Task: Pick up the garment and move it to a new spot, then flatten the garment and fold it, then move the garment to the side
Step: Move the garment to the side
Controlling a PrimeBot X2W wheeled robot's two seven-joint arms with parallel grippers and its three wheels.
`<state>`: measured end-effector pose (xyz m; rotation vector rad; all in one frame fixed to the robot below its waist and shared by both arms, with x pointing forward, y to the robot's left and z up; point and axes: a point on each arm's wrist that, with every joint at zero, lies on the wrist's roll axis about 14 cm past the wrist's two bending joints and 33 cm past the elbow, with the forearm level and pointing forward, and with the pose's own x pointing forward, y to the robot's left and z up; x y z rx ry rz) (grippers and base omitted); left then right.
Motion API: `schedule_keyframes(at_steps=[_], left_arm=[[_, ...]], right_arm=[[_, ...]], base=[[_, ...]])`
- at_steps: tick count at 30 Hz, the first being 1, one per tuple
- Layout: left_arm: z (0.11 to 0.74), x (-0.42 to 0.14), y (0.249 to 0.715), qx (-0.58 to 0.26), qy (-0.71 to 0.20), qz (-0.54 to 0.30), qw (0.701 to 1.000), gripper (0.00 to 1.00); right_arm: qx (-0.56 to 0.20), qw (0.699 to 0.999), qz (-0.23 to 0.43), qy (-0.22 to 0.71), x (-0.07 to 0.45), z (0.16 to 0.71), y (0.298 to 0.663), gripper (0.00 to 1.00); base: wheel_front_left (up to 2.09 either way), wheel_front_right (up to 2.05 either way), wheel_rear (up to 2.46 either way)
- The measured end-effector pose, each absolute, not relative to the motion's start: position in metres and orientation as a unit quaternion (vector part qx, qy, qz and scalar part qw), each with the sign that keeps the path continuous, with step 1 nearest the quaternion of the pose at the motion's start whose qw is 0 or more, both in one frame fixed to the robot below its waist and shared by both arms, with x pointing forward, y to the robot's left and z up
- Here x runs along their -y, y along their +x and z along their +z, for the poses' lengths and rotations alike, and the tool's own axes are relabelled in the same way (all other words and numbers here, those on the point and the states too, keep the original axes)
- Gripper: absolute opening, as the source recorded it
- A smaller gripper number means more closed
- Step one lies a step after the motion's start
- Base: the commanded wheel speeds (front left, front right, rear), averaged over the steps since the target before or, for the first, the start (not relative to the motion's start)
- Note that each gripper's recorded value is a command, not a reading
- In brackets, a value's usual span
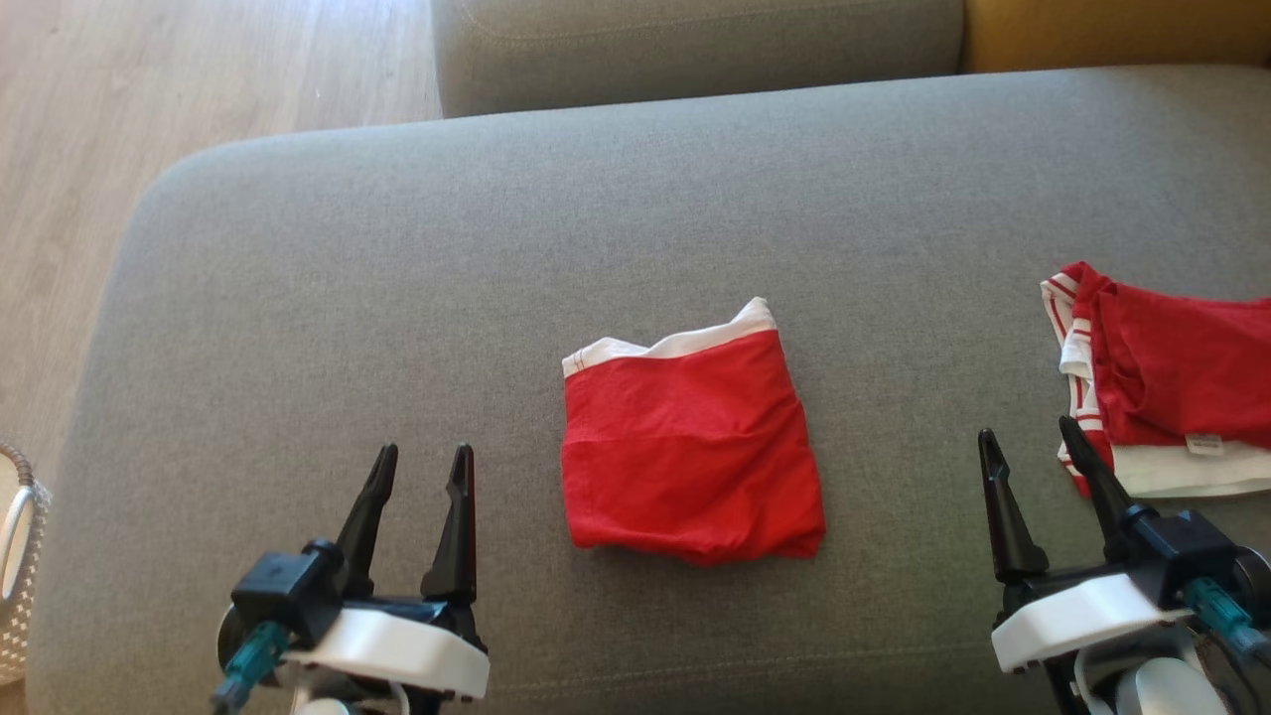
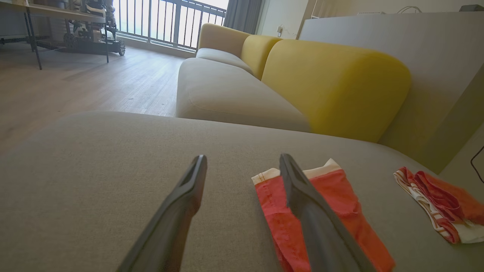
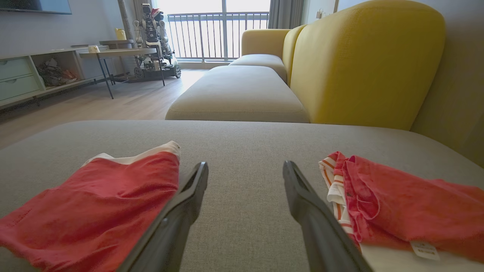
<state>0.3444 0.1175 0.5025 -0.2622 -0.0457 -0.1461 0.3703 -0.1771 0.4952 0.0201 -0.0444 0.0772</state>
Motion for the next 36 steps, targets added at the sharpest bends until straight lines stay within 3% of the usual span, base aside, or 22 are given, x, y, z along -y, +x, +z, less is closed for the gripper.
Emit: schedule_keyframes(at_steps=[10,16,26,36], left_arm=[[0.497,-0.115,0.338,0.013,-0.133,-0.075,0.988,1.0],[0.491,-0.121,0.34,0.005,-0.133,-0.065,0.989,1.0],[0.488,-0.142,0.35,0.004,-0.116,-0.039,0.992,1.0],[0.481,-0.163,0.349,-0.006,-0.112,-0.003,0.994,1.0]], right_arm=[[0.009,0.999,0.049,0.011,0.17,0.487,0.372,1.0],[-0.05,0.993,0.072,0.08,0.145,0.449,0.376,1.0],[-0.124,0.974,0.125,0.14,0.089,0.413,0.424,1.0],[-0.197,0.952,0.149,0.181,0.052,0.382,0.443,1.0]], base=[[0.0,0.0,0.0],[0.0,0.0,0.0],[0.0,0.0,0.0],[0.0,0.0,0.0]])
